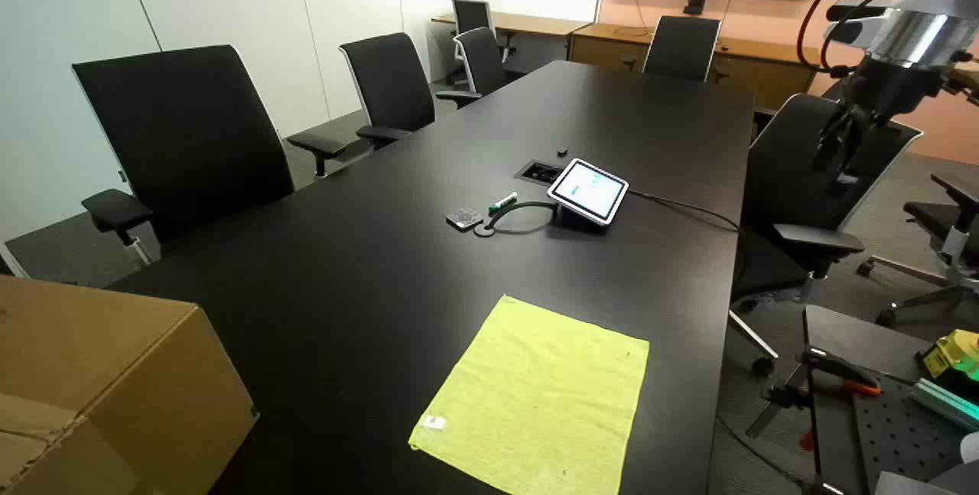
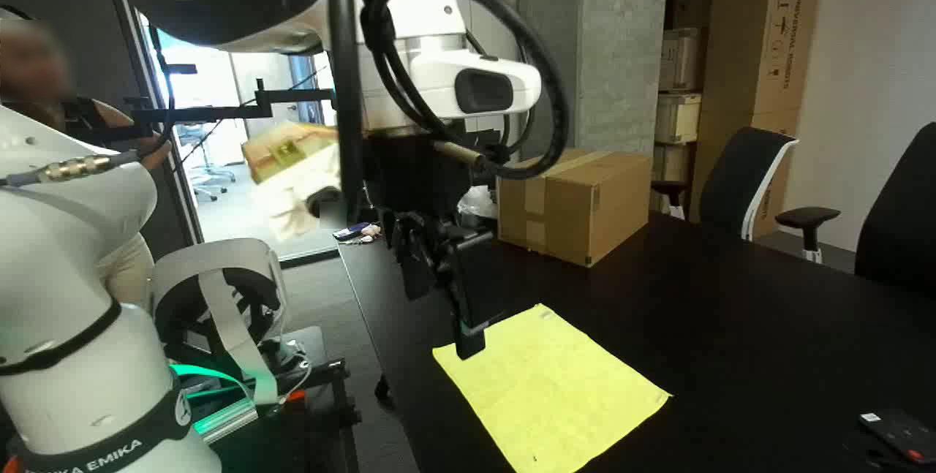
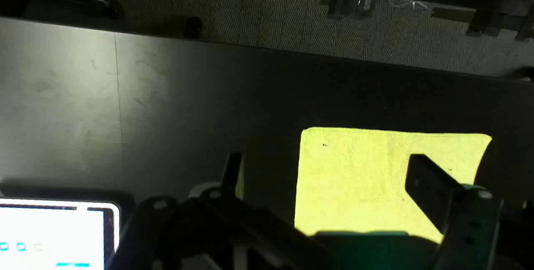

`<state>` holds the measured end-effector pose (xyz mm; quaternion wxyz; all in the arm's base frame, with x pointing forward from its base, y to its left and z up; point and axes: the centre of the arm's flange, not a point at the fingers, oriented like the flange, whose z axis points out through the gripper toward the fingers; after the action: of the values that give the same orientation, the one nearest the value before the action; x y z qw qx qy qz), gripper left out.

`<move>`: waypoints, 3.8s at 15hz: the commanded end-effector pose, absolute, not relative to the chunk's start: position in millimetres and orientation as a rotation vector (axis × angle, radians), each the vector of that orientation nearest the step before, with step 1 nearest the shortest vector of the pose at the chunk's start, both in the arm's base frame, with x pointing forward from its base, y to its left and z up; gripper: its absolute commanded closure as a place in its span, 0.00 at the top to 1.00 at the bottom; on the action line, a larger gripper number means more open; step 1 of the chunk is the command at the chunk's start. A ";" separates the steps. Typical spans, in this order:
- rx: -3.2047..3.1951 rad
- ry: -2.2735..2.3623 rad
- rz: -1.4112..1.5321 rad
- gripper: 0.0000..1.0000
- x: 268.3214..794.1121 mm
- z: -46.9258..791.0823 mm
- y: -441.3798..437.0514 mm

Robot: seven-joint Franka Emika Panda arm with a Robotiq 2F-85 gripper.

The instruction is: Fold the towel on the table.

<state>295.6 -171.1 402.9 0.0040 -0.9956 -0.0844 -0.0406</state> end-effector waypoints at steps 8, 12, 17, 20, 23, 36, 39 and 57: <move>-3.121 -0.288 -0.127 1.00 309.5 387.7 -171.9; -3.136 -0.342 -0.196 1.00 353.3 329.6 -163.4; -3.085 -0.428 -0.223 1.00 405.0 253.7 -136.9; -3.087 -0.433 -0.203 1.00 433.1 209.1 -126.5; -3.087 -0.444 -0.158 1.00 454.5 176.5 -121.9; -3.023 -0.278 -0.139 1.00 471.6 39.6 -97.0; -2.998 -0.264 -0.112 1.00 463.3 29.5 -93.2; -3.016 -0.367 0.010 0.07 448.1 36.3 -59.5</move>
<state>455.1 -61.7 26.8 0.0600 -0.9916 -0.1145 -0.0077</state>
